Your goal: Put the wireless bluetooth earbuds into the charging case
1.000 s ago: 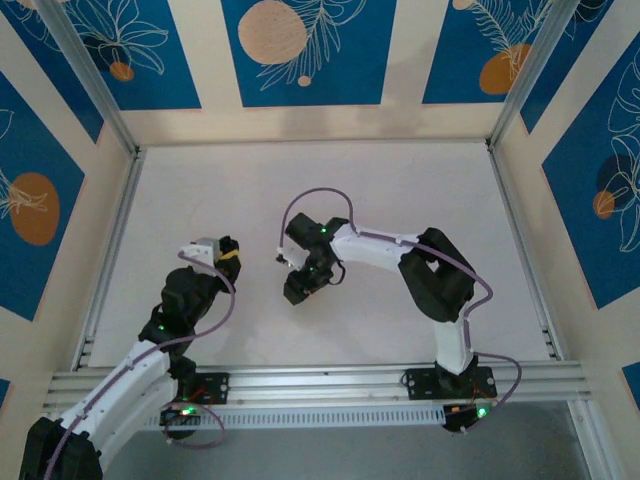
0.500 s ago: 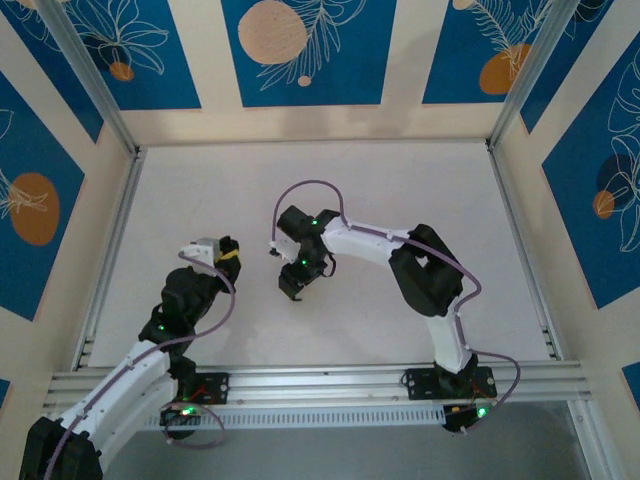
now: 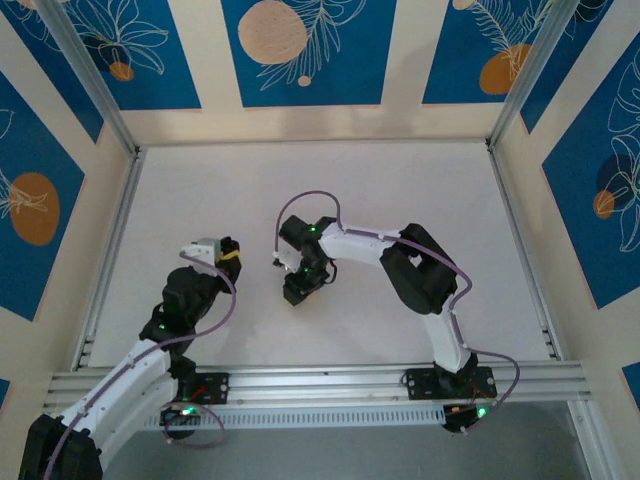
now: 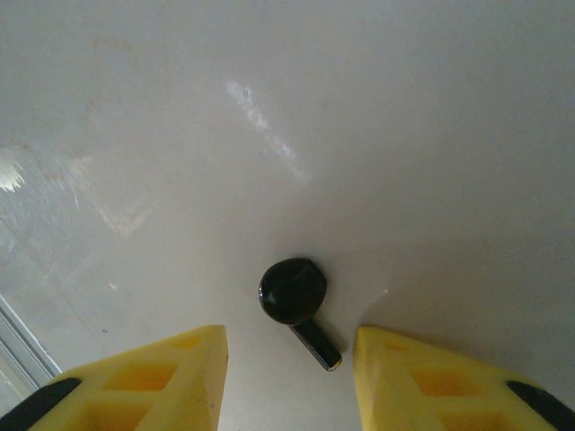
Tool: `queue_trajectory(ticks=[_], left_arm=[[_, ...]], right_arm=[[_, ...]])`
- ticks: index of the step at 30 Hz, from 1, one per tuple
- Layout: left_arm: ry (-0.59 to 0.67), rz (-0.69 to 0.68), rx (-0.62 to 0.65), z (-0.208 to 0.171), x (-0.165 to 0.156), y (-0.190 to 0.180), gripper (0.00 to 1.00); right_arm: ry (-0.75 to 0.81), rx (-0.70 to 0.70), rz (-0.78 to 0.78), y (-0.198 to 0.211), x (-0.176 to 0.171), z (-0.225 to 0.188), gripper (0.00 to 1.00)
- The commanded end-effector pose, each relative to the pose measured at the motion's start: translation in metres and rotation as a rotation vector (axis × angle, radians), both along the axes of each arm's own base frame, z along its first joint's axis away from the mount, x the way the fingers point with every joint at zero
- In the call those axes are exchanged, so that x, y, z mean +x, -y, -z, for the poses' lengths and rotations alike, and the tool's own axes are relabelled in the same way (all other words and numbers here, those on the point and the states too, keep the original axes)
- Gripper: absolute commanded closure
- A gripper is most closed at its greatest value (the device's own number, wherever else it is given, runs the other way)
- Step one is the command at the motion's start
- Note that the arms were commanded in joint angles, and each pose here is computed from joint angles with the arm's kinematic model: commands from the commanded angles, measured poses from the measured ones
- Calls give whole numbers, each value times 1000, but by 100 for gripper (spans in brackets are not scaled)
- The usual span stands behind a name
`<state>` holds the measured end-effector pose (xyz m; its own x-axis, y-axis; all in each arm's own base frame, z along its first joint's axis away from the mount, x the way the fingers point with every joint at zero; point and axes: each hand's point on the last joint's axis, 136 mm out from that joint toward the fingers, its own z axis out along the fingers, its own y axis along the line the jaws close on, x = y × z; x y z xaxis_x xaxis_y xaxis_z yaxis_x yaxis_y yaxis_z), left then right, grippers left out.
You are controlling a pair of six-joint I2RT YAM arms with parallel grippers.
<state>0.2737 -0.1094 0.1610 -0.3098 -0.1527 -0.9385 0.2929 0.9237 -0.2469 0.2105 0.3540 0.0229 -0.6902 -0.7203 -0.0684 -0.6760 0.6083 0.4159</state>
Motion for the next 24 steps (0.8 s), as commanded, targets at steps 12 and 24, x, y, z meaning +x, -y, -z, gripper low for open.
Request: queue_trajectory(ticks=[12, 24], left_arm=[[30, 4, -11, -11, 4, 0, 80], [26, 4, -10, -11, 3, 0, 80]], right_arm=[[-117, 72, 23, -11, -30, -15, 62], [14, -125, 133, 9, 1, -44, 56]])
